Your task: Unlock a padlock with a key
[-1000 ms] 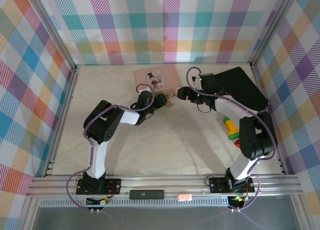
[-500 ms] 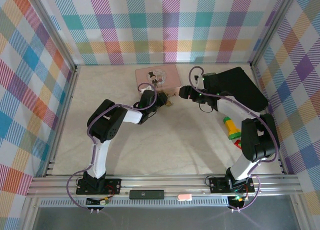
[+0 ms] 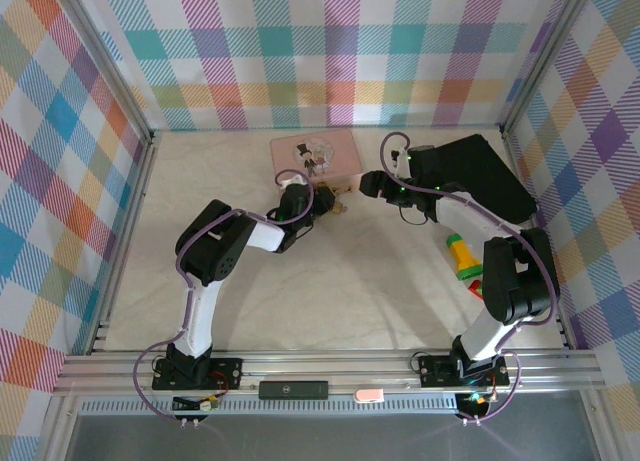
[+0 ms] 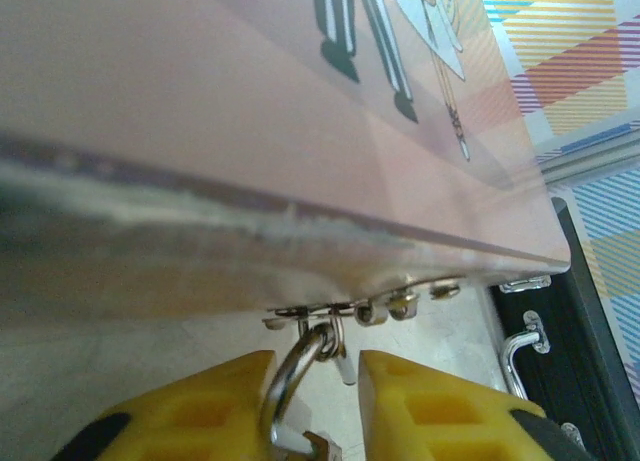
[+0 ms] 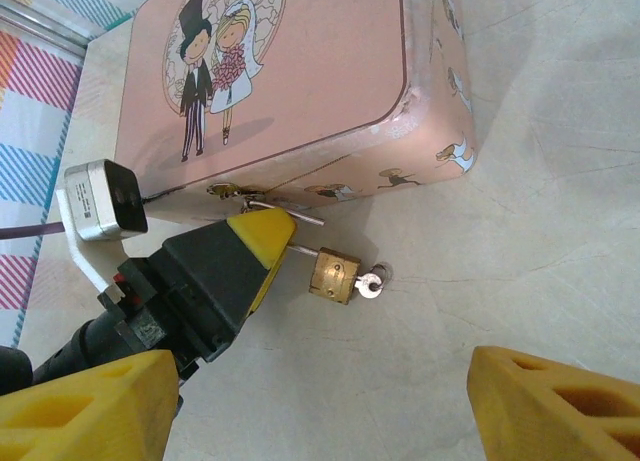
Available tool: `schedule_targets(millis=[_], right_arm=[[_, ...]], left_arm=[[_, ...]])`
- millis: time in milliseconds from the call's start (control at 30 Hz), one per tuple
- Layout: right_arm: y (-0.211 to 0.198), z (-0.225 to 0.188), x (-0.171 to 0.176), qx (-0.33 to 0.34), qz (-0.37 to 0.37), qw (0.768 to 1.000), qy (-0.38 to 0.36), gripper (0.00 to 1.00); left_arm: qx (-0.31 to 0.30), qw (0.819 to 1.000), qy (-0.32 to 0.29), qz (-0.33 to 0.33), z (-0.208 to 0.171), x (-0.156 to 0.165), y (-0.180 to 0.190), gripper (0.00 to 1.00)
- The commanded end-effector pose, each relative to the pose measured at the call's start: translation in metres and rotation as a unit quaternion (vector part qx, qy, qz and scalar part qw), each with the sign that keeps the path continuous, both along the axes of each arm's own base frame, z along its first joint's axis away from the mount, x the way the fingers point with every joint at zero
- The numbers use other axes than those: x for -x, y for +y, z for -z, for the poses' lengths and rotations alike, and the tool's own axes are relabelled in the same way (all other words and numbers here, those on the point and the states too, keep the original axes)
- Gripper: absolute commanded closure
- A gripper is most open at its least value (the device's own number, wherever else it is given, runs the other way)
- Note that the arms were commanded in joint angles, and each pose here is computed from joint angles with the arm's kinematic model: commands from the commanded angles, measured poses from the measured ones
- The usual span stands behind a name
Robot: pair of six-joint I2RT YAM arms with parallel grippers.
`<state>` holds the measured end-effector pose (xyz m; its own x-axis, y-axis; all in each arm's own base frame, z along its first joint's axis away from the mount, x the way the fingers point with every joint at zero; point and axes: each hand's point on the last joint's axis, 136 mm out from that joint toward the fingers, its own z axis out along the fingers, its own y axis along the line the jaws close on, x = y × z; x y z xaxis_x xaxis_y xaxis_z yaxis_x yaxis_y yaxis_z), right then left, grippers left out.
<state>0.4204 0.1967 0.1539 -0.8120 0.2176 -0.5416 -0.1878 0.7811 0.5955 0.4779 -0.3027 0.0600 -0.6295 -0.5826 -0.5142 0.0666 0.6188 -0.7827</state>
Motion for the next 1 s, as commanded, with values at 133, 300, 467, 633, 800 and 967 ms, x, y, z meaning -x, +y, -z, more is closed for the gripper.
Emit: schedule_targets(millis=[133, 300, 467, 633, 800, 967], right_arm=[[0.002, 0.0, -0.001, -0.018, -0.002, 1.0, -0.001, 0.24], [0.002, 0.0, -0.001, -0.018, -0.001, 1.0, -0.001, 0.24], [0.002, 0.001, -0.001, -0.018, -0.001, 1.0, 0.001, 0.24], [0.001, 0.0, -0.002, -0.015, -0.001, 1.0, -0.001, 0.24], [-0.001, -0.001, -0.01, -0.019, 0.004, 1.0, -0.001, 0.24], [0.001, -0.001, -0.034, -0.008, 0.001, 1.0, -0.014, 0.23]], left_arm=[[0.003, 0.999, 0.051, 0.004, 0.029, 0.024, 0.004, 0.72], [0.007, 0.999, 0.051, 0.002, 0.029, 0.029, 0.008, 0.76], [0.002, 0.999, 0.054, 0.0, 0.033, 0.028, 0.008, 0.78], [0.001, 0.999, 0.046, 0.0, 0.029, 0.02, 0.004, 0.79], [0.002, 0.999, 0.035, 0.005, 0.019, 0.011, -0.002, 0.86], [-0.003, 1.0, 0.028, 0.005, 0.013, 0.009, -0.002, 1.0]])
